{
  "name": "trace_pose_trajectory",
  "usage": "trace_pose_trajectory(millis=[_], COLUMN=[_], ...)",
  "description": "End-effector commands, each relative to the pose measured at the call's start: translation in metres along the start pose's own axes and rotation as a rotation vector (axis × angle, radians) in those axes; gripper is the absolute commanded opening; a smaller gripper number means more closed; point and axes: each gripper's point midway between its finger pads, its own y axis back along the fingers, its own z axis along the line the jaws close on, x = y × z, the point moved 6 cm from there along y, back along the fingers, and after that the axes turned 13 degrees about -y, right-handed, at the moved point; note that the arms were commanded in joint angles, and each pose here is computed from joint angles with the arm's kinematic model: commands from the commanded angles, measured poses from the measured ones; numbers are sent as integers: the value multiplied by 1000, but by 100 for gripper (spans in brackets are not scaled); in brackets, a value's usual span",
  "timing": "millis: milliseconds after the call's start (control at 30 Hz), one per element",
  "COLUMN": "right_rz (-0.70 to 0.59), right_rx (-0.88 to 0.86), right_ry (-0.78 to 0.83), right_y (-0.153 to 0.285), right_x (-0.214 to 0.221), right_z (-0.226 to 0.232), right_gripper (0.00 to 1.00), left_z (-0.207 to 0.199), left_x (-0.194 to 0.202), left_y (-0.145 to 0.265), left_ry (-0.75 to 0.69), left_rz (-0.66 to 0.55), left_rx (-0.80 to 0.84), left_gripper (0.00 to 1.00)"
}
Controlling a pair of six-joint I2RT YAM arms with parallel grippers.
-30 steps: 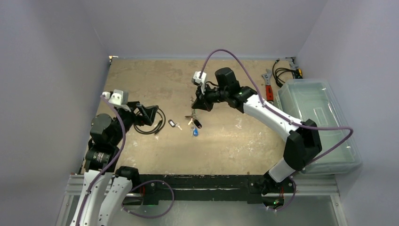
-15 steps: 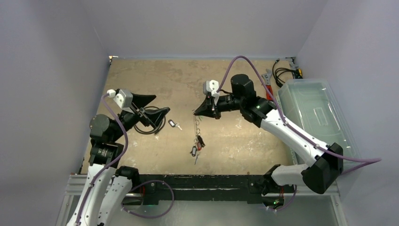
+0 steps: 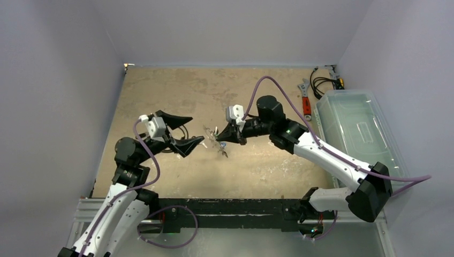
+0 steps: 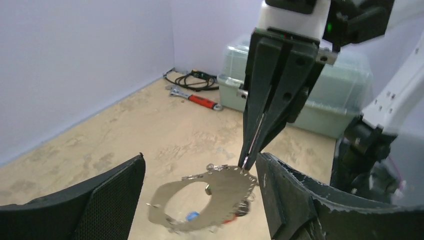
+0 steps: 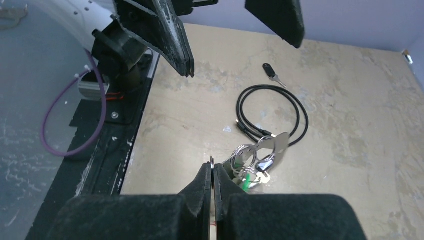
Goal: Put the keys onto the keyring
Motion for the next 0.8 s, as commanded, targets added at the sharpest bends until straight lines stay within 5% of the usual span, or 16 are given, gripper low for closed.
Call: trace_pose_trajectory(millis=[0, 133, 467, 767], right_rz=[-67, -15, 37, 6], right_rx=[-45, -60, -136, -203], right_ry=[244, 324, 343, 357], right_y=[12, 18, 25, 27], right_x=[-24, -19, -15, -20], right_z=[11, 14, 25, 36], right_gripper=[0, 0, 0, 0], left_z=[-2, -4, -29, -40], left_x=[-10, -4, -19, 2], left_y=[-8, -17, -23, -32], left_ry=[-303, -407, -513, -437], left_rz=[30, 103, -8, -16], left_rx=[146, 277, 619, 771], left_gripper=[82, 85, 94, 78])
